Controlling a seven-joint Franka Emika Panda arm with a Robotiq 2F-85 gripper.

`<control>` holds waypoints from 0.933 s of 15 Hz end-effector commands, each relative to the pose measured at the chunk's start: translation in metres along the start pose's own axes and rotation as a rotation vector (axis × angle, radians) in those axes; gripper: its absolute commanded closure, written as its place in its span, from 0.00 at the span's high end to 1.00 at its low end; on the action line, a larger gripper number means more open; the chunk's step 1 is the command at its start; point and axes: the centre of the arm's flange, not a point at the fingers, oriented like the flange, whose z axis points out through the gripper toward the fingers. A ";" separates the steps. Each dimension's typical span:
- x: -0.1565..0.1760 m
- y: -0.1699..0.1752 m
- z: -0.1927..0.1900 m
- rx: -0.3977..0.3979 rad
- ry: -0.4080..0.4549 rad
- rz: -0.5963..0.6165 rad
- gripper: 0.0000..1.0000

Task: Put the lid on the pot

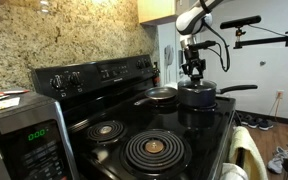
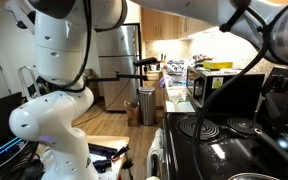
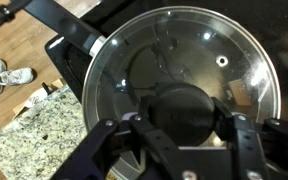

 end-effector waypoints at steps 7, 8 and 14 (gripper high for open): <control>-0.016 -0.002 -0.002 0.007 -0.053 -0.018 0.35; -0.017 -0.002 -0.001 0.005 -0.060 -0.018 0.35; -0.026 -0.007 0.000 -0.007 -0.097 -0.025 0.92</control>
